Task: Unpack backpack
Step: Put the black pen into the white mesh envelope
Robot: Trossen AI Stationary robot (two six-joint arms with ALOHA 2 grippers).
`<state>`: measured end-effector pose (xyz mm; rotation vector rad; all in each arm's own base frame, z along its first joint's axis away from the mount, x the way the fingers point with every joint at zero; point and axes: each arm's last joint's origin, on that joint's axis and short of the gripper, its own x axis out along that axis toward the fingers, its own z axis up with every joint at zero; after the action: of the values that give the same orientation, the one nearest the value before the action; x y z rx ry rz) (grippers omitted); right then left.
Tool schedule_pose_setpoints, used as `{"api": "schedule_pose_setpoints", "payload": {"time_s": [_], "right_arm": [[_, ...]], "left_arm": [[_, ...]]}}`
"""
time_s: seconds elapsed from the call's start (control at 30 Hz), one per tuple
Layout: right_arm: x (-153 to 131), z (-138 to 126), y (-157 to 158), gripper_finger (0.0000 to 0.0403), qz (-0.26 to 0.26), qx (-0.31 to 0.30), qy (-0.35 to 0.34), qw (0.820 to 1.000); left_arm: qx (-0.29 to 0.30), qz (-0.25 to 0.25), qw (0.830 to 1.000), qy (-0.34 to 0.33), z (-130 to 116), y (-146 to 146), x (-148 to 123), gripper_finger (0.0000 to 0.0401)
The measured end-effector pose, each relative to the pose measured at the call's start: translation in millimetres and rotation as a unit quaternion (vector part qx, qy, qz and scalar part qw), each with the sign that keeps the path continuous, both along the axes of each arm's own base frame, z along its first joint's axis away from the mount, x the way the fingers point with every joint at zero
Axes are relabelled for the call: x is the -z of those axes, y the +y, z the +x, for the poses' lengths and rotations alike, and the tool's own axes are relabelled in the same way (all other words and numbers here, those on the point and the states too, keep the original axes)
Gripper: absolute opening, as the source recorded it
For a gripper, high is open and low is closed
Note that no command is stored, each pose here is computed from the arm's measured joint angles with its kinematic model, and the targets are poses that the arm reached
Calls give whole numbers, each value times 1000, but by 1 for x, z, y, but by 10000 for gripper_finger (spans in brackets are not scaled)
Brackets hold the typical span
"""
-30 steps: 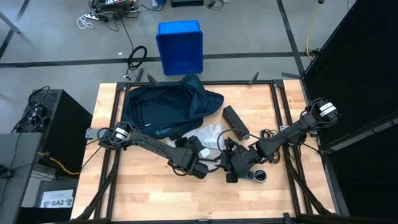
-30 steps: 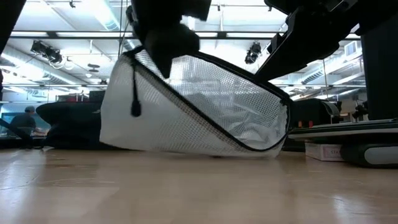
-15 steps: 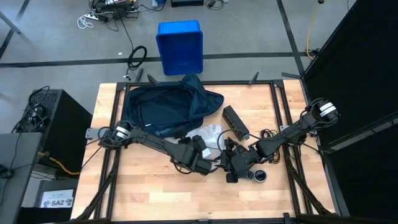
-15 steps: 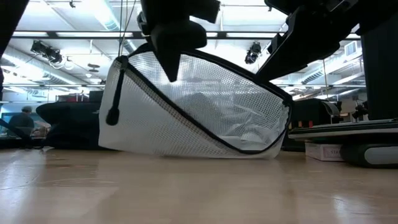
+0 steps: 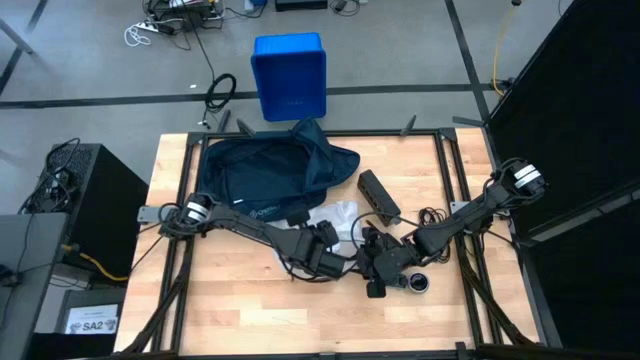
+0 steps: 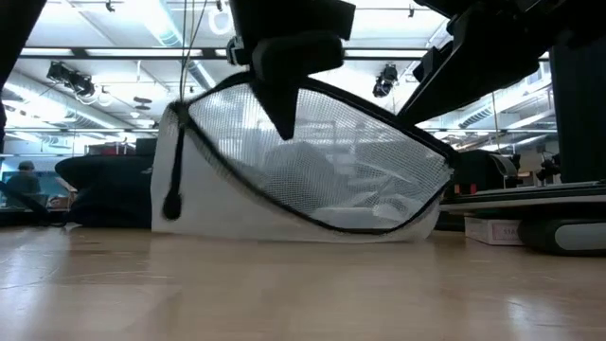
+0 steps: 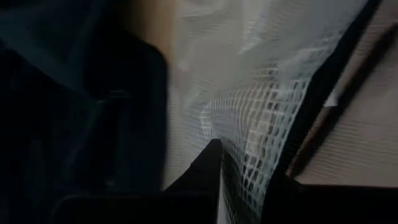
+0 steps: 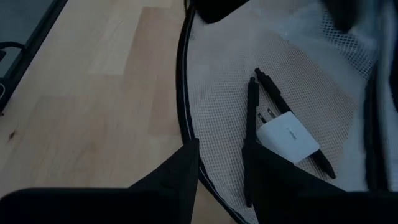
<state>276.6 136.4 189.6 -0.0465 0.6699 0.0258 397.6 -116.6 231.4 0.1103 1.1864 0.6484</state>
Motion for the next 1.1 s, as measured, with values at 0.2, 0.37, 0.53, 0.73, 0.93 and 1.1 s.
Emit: {"api": "schedule_pose_setpoints", "payload": {"time_s": [0.2, 0.37, 0.53, 0.73, 0.93, 1.1], "right_arm": [[0, 0, 0, 101, 0, 0, 0, 1000], [0, 0, 1, 101, 1, 0, -1, 1000], [0, 0, 1, 99, 1, 0, -1, 1000], [-1, 0, 0, 100, 2, 1, -3, 1000], [-1, 1, -1, 98, 3, 4, -7, 1000], [-2, 2, -1, 98, 3, 4, -10, 1000]], "left_arm": [[5, -35, 999, 0, -3, -3, 16, 0], [20, -78, 995, -58, -8, -3, 18, 0], [15, -95, 992, -83, -24, 3, 19, 0], [1, -106, 989, -99, -45, 20, -1, 0], [32, -153, 979, -129, -53, 38, -19, 0], [25, -162, 979, -126, -58, 56, -16, 0]]}}
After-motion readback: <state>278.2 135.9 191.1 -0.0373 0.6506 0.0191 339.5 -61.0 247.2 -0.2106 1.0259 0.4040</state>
